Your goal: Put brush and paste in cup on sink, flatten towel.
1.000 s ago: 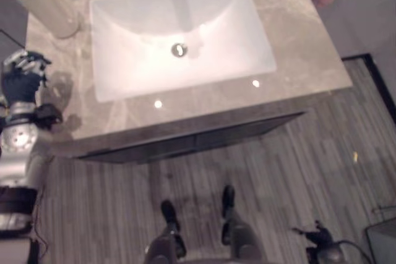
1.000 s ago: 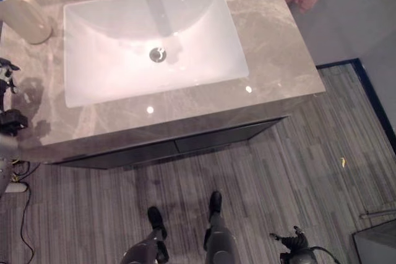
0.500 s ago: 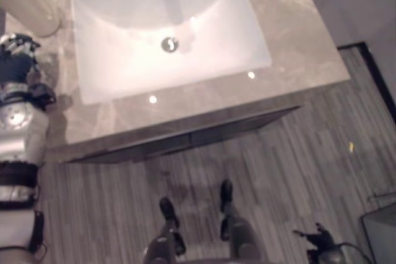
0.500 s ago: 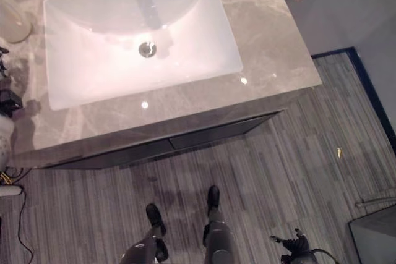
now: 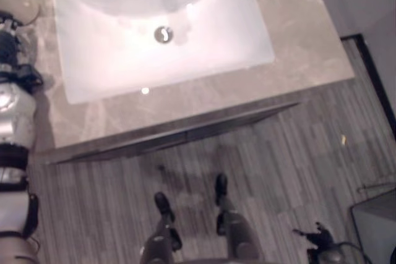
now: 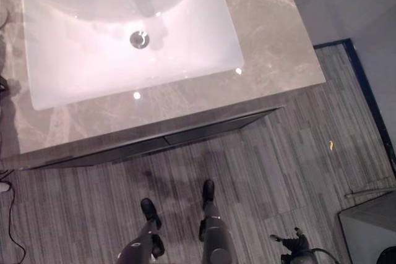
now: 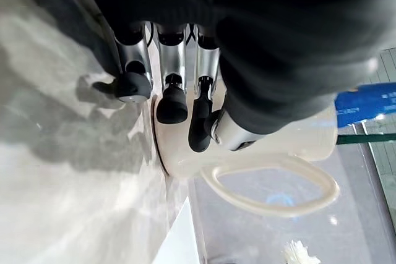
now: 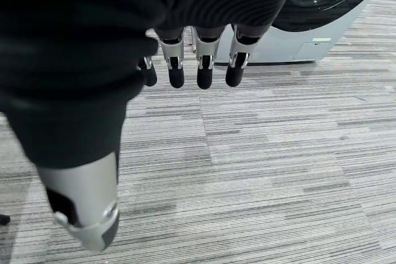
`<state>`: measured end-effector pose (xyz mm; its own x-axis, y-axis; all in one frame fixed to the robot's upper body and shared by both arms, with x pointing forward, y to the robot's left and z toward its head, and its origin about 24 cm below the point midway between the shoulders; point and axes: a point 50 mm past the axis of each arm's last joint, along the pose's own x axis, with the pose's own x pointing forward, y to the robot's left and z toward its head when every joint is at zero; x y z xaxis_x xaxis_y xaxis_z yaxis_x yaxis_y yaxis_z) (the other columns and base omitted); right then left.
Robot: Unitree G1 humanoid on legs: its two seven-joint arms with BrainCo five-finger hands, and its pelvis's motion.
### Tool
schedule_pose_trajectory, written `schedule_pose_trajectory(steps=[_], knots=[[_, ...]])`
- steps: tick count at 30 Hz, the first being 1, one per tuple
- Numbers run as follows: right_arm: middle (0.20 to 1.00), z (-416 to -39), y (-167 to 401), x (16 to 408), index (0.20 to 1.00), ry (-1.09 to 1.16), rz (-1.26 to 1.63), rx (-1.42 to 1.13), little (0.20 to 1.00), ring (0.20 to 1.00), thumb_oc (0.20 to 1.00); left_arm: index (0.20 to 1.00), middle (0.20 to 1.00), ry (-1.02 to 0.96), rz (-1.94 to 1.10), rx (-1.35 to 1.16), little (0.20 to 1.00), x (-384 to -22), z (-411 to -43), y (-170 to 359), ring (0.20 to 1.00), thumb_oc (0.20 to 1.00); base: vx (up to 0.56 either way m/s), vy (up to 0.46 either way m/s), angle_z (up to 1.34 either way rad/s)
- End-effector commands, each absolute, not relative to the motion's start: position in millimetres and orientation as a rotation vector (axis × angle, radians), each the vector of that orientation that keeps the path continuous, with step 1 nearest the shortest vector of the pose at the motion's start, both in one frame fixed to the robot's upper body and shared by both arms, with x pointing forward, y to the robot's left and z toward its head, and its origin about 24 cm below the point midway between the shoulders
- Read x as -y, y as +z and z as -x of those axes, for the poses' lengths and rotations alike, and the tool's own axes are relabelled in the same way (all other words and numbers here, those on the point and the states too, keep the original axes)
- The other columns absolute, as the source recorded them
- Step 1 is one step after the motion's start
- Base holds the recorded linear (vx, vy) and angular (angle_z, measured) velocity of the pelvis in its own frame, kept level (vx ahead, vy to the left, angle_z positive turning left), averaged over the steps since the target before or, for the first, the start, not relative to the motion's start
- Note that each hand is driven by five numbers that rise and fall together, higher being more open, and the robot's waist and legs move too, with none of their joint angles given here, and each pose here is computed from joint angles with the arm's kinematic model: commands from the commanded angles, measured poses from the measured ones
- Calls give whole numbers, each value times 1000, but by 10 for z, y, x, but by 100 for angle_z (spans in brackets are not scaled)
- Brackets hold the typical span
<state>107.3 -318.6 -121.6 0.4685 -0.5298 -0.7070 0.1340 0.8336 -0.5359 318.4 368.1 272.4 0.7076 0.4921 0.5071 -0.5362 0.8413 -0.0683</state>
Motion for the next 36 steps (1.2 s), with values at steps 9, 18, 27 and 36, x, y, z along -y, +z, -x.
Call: schedule_pose_trajectory(steps=[9,18,27,36], knots=[[1000,-1024,-1145,3370,1000,-461,468,-1023,1000,1000,1000,200,200,690,-138,634,200,-3881,-3068,3256,200,200,0,0,0],[1000,-1018,-1145,3378,1000,-469,457,-1025,1000,1000,1000,200,200,755,-141,636,200,-3958,-3051,3481,200,200,1,0,-2],[1000,-962,-1152,3386,1000,-485,434,-1027,1000,1000,1000,200,200,804,-143,614,200,-4060,-2999,3556,200,200,2,0,0],[1000,-902,-1156,3400,1000,-526,390,-1021,1000,1000,1000,200,200,848,-143,608,200,-4135,-2940,3623,200,200,14,-17,-6]])
